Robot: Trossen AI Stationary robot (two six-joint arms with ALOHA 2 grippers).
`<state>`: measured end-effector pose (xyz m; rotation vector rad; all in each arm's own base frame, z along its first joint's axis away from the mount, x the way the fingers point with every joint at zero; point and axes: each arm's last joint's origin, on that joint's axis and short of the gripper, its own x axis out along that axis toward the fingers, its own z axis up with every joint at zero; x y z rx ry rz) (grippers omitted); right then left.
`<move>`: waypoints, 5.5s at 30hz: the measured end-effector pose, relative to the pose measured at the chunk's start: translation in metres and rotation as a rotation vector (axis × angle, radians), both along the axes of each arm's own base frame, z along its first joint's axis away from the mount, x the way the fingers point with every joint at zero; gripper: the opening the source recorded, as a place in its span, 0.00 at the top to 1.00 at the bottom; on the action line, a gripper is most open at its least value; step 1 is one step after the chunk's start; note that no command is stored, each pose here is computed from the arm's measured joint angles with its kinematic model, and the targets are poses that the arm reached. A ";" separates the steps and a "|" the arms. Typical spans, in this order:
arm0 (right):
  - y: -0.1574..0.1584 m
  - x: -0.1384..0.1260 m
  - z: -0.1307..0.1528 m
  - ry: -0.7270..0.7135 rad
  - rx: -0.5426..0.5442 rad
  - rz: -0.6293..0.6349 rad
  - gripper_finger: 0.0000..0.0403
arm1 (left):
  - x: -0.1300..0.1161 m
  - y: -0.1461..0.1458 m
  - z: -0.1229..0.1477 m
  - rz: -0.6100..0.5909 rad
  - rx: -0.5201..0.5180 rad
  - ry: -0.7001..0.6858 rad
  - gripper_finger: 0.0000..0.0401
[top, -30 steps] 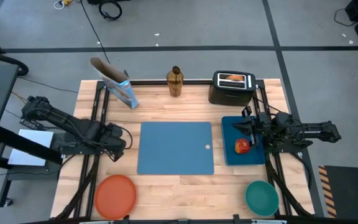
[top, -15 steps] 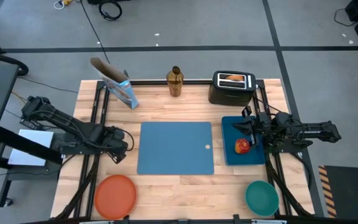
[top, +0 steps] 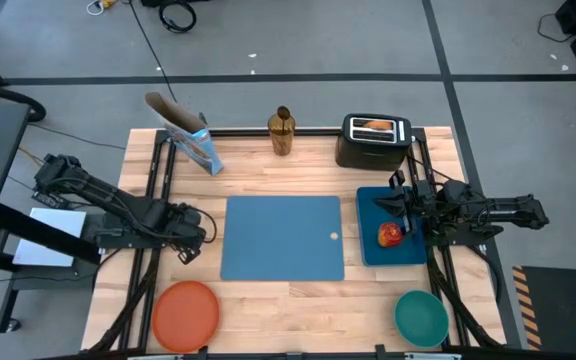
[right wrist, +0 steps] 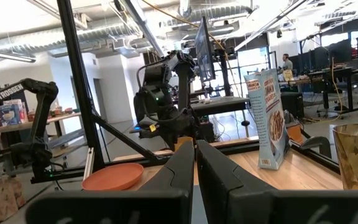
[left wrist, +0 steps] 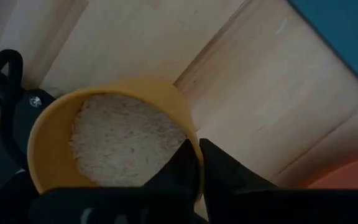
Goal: Arrange a breakfast setting
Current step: Put the yellow cup on the light blue mat
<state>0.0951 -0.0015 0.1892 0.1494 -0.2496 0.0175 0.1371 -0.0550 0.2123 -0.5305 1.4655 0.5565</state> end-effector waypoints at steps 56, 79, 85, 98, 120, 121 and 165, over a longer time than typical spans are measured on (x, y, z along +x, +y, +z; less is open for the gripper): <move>0.053 0.145 0.031 0.278 -0.110 -0.076 0.93 | 0.172 -0.002 0.018 -0.967 0.087 -0.176 0.96; 0.063 0.217 -0.033 0.511 -0.086 -0.084 0.52 | 0.173 -0.004 0.015 -0.922 0.079 -0.180 0.77; 0.066 0.241 -0.044 0.564 -0.112 -0.086 0.26 | 0.167 -0.003 0.023 -0.906 0.077 -0.181 0.66; 0.045 0.293 -0.059 0.567 -0.123 -0.042 0.02 | 0.119 -0.019 0.088 -0.876 0.105 -0.406 0.63; 0.034 0.304 -0.091 0.540 -0.155 -0.014 0.01 | 0.060 -0.033 0.023 -0.514 0.291 -0.356 0.63; 0.034 0.305 -0.090 0.522 -0.153 -0.016 0.01 | 0.059 -0.032 0.015 -0.495 0.296 -0.375 0.63; 0.030 0.324 -0.066 0.392 -0.136 0.029 0.01 | 0.063 0.023 -0.075 -0.434 0.400 -0.693 0.26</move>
